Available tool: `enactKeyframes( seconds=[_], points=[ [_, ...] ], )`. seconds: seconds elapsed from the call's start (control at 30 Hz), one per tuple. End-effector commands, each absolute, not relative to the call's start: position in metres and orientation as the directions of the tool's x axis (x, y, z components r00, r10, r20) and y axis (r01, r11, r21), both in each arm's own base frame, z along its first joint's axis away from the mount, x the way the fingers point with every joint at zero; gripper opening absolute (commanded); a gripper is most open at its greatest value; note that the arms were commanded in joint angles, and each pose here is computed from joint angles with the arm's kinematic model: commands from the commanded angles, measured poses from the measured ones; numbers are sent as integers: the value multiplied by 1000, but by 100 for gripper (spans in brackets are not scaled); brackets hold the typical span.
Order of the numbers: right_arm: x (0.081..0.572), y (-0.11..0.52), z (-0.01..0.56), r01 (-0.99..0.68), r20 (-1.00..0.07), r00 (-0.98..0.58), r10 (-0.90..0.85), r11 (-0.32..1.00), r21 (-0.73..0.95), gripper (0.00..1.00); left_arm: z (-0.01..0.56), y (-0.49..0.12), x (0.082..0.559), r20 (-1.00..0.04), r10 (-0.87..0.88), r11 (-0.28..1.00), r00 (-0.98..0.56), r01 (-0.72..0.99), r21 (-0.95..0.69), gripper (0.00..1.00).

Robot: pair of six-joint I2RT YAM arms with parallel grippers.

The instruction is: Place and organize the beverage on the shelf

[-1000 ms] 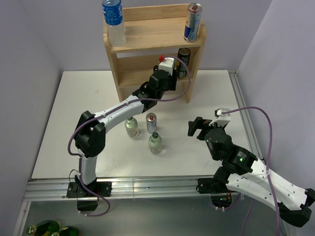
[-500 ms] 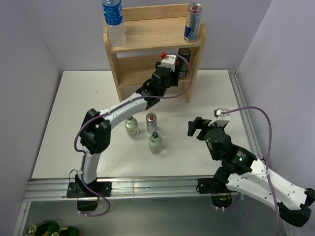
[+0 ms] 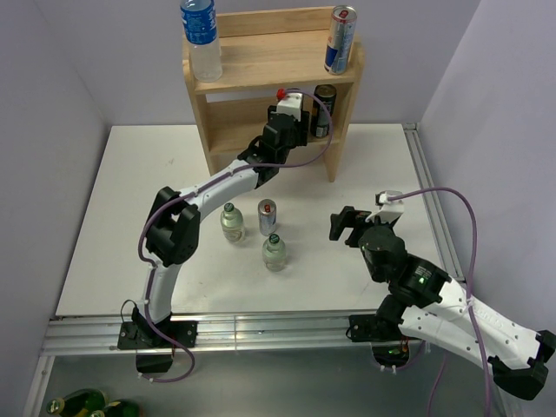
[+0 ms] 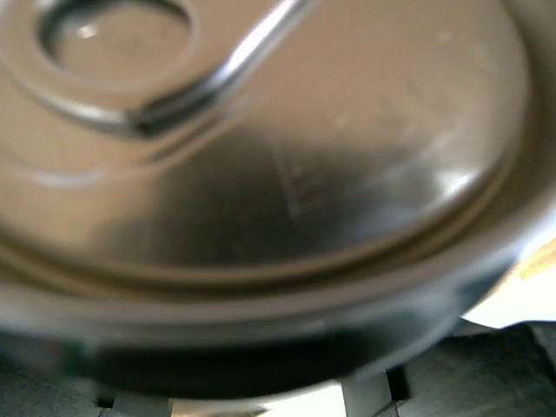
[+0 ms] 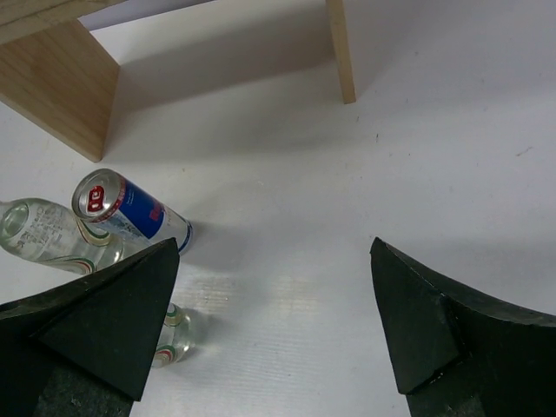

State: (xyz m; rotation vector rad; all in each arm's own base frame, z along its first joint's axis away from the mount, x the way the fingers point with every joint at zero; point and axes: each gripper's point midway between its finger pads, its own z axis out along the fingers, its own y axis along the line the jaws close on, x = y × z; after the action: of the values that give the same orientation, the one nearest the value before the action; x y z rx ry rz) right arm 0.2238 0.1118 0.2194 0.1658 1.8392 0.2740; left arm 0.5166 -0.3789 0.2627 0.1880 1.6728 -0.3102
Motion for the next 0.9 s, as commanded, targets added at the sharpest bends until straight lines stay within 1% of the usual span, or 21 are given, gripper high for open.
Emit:
enactKeyframes(
  seconds=[0.0,0.13,0.2,0.33,0.43,0.47,0.53,0.57,0.63,0.67,0.87],
  points=[
    [228,111,221,-7,-928,-260,266,961,278,98,342,-379,522,-975,-219,925,34,326,-196,0],
    [228,111,219,-3,-929,-262,262,962,272,98,338,-381,522,-975,-221,921,27,334,-199,0],
    [229,112,218,-4,-929,-264,260,963,270,98,335,-382,522,-975,-223,918,19,340,-204,2],
    [229,113,215,-4,-928,-270,256,964,266,98,333,-388,517,-972,-234,902,2,375,-216,7],
    [230,114,215,-5,-928,-272,256,964,267,98,330,-389,515,-970,-241,894,-4,387,-224,14],
    [229,115,214,-6,-927,-274,256,963,268,98,329,-389,515,-970,-242,894,-6,387,-225,19],
    [229,114,213,-5,-926,-274,258,963,269,98,328,-390,514,-971,-238,894,-8,388,-223,25],
    [229,114,213,-4,-926,-274,258,963,269,98,326,-390,515,-971,-238,896,-10,385,-223,34],
    [229,114,213,-3,-926,-274,259,963,271,98,326,-390,515,-971,-238,895,-10,386,-223,41],
    [229,114,213,-3,-926,-274,258,963,269,98,325,-390,515,-971,-238,895,-12,386,-224,47],
    [229,115,211,-3,-925,-277,260,962,272,98,325,-389,512,-971,-238,894,-14,387,-225,67]
  ],
)
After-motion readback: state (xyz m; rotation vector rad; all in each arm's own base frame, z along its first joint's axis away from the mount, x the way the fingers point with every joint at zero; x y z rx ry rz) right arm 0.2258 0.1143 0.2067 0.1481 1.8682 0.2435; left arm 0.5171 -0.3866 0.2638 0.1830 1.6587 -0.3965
